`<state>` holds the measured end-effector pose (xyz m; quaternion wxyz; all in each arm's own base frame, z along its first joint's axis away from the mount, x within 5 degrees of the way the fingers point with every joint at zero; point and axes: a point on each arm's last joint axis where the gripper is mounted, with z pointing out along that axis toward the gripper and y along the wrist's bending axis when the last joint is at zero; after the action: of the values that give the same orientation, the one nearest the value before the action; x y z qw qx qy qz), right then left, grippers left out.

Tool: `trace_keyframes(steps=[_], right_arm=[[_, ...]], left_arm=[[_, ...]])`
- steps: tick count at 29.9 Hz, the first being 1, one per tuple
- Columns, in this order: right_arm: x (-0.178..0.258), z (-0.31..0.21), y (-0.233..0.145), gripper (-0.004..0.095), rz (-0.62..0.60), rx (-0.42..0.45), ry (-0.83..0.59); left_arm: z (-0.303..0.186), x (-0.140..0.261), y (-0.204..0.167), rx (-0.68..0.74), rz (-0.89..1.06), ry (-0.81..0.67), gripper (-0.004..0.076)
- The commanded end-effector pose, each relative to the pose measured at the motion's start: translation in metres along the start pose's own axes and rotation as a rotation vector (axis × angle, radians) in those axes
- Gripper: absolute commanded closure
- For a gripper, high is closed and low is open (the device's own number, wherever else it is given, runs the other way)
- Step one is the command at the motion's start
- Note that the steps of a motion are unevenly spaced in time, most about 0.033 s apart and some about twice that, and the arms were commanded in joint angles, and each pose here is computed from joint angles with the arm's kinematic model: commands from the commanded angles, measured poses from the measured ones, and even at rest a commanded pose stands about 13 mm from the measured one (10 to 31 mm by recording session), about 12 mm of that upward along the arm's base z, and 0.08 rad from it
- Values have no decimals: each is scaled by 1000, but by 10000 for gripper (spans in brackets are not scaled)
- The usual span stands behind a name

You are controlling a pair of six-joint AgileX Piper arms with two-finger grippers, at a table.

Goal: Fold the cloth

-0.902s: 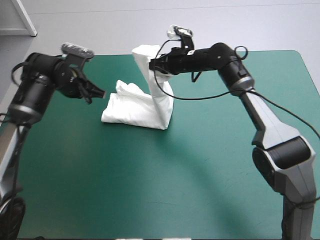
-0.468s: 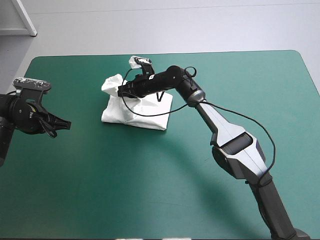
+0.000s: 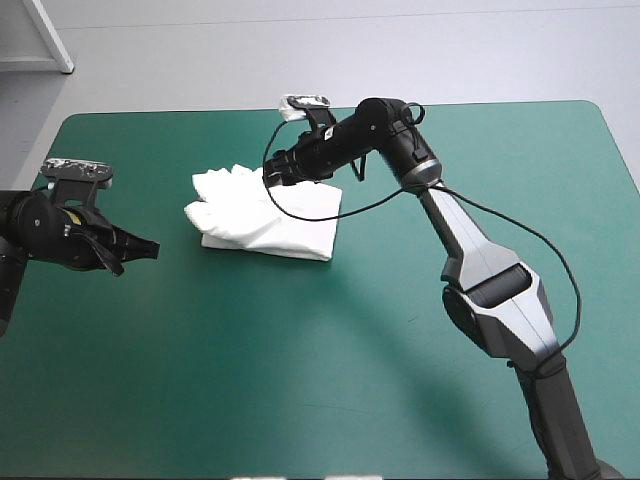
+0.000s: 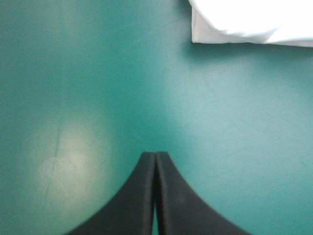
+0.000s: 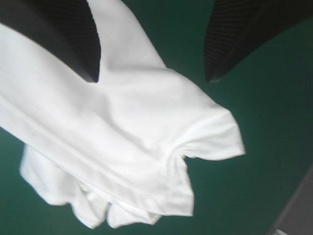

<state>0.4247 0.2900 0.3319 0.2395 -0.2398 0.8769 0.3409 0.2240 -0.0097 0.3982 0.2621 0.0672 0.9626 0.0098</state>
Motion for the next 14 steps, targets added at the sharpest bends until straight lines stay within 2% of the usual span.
trace_keyframes(steps=[1, 5, 10, 14], right_arm=[[-7, -44, 17, 348, -2, 51, -43], [8, -37, 5, 348, 50, 116, 42], [45, -24, -20, 348, 108, 263, 208], [60, -4, -32, 348, 152, 248, 233]], left_arm=[[-20, 5, -2, 15, 0, -34, 732], [-31, 10, -2, 12, 0, -68, 732], [-47, 19, -3, 11, 3, -119, 732], [-60, 26, -5, 19, 1, -162, 732]])
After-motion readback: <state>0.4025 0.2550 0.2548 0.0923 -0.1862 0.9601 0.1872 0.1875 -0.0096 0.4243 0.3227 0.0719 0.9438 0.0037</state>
